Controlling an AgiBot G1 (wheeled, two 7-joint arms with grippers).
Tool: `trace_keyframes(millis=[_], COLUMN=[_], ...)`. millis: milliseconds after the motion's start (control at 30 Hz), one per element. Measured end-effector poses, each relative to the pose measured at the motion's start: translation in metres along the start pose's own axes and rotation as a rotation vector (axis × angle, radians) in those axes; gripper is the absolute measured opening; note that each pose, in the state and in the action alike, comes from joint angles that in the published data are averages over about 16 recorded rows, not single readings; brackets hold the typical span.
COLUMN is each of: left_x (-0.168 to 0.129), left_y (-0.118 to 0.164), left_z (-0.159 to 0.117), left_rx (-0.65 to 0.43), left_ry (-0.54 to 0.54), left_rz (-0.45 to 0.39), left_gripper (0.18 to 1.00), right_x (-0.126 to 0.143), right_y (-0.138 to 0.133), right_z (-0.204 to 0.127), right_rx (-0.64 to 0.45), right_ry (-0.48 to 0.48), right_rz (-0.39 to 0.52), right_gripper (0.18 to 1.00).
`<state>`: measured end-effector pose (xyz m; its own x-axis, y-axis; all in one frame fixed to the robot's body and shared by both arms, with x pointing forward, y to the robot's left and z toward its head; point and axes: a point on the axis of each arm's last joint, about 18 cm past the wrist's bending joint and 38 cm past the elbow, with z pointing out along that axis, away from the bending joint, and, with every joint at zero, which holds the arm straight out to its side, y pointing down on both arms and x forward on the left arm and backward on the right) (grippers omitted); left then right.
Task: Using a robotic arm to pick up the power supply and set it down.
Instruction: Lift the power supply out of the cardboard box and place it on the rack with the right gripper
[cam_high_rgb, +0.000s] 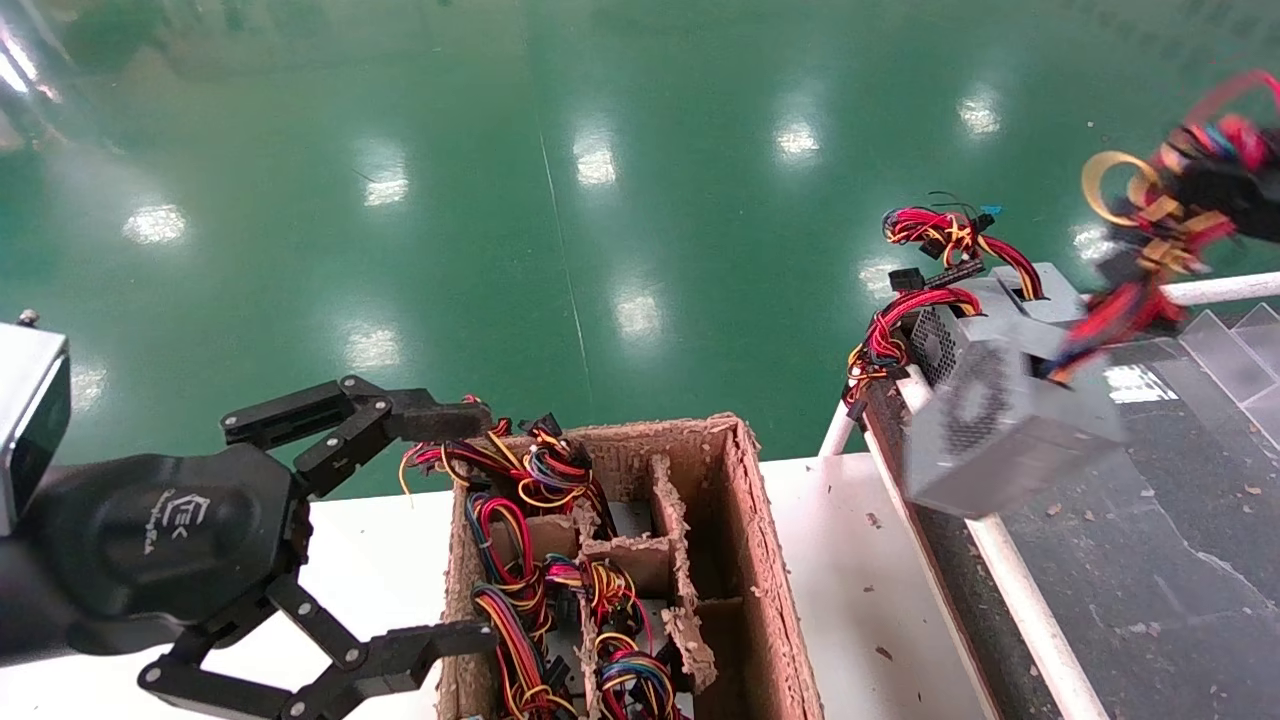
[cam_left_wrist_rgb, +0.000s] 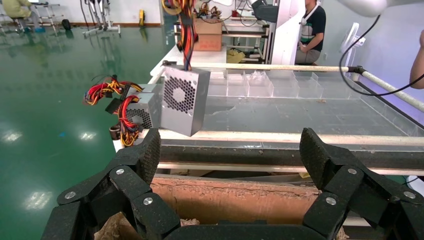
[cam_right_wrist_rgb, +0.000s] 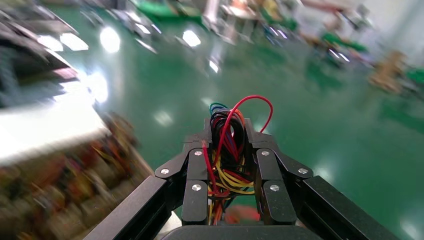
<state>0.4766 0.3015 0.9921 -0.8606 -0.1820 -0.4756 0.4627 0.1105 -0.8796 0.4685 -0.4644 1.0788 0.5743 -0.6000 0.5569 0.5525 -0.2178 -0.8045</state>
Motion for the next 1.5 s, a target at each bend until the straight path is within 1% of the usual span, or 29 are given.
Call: trace_keyframes(millis=[167,333,467,633,900,1167,1500], left_x=[0.0,0.0,0.0,0.0,0.0,0.0,0.0], left_y=[0.0,0.0,0.0,0.0,0.0,0.0,0.0], left_z=[0.0,0.0,0.0,0.0,0.0,0.0,0.0], left_rx=[0.0,0.0,0.0,0.0,0.0,0.0,0.0], left_ry=[0.0,0.0,0.0,0.0,0.0,0.0,0.0], left_rz=[0.0,0.0,0.0,0.0,0.0,0.0,0.0], left_gripper=[1.001,1.001,1.001,1.001,1.001,1.001,1.001], right_x=[0.019,0.037,0.051,0.067,0.087,0.106,0.12], right_y=[0.017,0.033,0.046,0.059,0.067,0.06,0.056], right_z=[-0.025,-0.041,-0.045,-0.039,-0.009,0.027,0.059], right_rx=[-0.098,-0.177,-0.231,-0.284,-0.333,-0.357,-0.384], right_ry=[0.113,0.216,0.282,0.342,0.37,0.369,0.345], right_rz=[-0.044,-0.085,-0.118,-0.163,-0.216,-0.259,-0.265], right_gripper=[0.306,0.305,0.305,0.305,0.302,0.301,0.301])
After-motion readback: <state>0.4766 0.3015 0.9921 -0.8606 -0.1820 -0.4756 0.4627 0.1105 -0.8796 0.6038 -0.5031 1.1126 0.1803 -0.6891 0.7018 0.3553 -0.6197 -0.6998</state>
